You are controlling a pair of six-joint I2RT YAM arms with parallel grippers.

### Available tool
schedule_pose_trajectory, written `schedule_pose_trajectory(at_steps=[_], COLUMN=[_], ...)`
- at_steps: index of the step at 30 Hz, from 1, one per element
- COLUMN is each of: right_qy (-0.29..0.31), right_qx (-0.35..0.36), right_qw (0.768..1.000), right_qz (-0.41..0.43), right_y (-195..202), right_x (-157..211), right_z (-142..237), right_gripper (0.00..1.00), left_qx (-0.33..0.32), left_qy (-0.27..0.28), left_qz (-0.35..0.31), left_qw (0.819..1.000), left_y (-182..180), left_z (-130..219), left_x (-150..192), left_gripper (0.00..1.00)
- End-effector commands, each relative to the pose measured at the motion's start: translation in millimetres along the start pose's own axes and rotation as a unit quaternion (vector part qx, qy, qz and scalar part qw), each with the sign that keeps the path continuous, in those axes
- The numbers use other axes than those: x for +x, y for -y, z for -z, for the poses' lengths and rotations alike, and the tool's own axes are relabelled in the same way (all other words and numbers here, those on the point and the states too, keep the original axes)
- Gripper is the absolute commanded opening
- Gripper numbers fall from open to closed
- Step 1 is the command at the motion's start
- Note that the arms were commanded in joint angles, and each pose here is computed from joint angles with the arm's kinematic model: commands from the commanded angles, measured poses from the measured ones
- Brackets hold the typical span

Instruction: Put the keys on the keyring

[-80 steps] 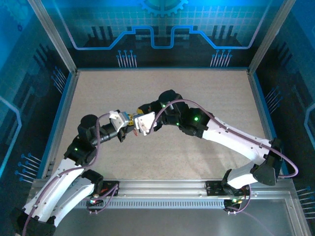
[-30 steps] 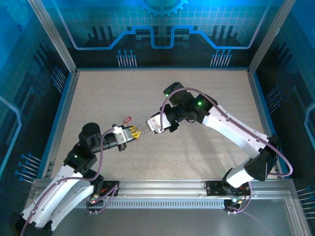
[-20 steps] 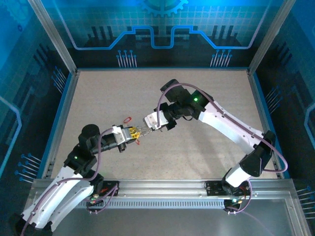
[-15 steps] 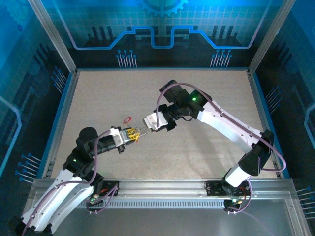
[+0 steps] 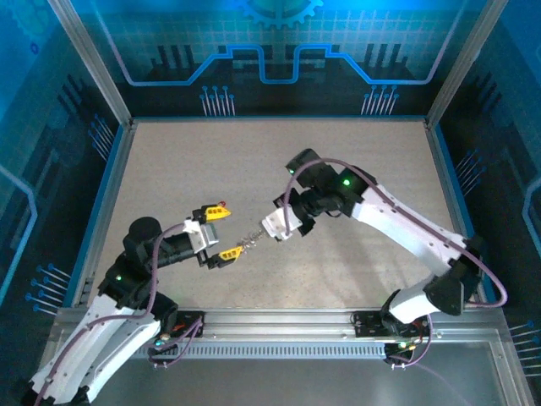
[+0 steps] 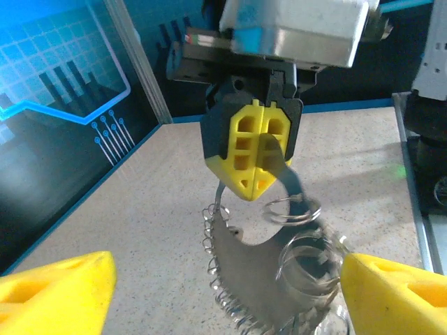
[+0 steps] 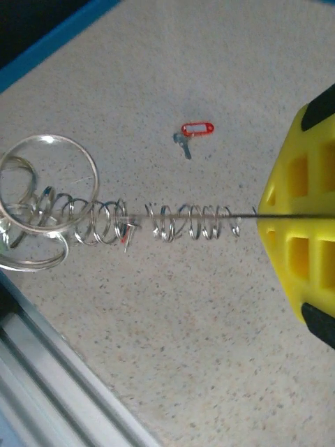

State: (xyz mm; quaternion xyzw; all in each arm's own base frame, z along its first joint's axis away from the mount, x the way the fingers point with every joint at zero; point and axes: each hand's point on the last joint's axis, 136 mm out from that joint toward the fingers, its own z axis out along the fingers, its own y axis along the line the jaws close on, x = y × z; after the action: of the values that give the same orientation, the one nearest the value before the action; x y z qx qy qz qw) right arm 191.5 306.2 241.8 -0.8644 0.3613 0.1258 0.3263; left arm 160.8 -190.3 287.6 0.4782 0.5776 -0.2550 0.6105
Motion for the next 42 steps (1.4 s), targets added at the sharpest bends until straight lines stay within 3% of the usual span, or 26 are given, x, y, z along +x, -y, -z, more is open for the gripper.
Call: schedule_pose_trajectory(at_steps=[1,6,15,19,27,34,42], right_qy=[0.023,0.007,0.02,0.041,0.064,0.069,0.073], right_qx=[0.06,0.044,0.012,0.006,-0.001,-0.004,-0.004], right_qw=[0.991,0.987,0.983,0.982,0.986,0.987,0.988], right_qz=[0.115,0.155,0.184,0.184,0.156,0.142,0.133], right_y=[4.2,-6.9,-16.5,-17.0,-17.5,-17.2,-15.9], right_x=[-4.5,3.3,-4.4,-14.3,-21.7,-21.8,-21.9], right_z=[17.1,17.8,9.0,7.1,6.1,2.9,1.2], right_gripper=[0.0,0.0,0.0,0.0,0.0,0.0,0.0], left_qx=[0.047,0.075,0.128,0.154,0.153,0.153,0.15], left_qy=[-0.033,-0.021,0.013,0.023,0.016,0.024,0.037], left_qz=[-0.015,-0.044,-0.146,-0.205,-0.308,-0.337,-0.348], left_qw=[0.998,0.996,0.981,0.966,0.939,0.929,0.925], left_y=[24.8,35.2,39.9,49.2,57.5,59.9,63.4], left_z=[12.7,13.2,-12.3,-21.6,-36.9,-44.3,-48.7], left_x=[9.5,10.0,4.7,4.1,13.3,8.1,7.0], left_gripper=[0.86,0.83,0.63,0.55,0.51,0.37,0.35])
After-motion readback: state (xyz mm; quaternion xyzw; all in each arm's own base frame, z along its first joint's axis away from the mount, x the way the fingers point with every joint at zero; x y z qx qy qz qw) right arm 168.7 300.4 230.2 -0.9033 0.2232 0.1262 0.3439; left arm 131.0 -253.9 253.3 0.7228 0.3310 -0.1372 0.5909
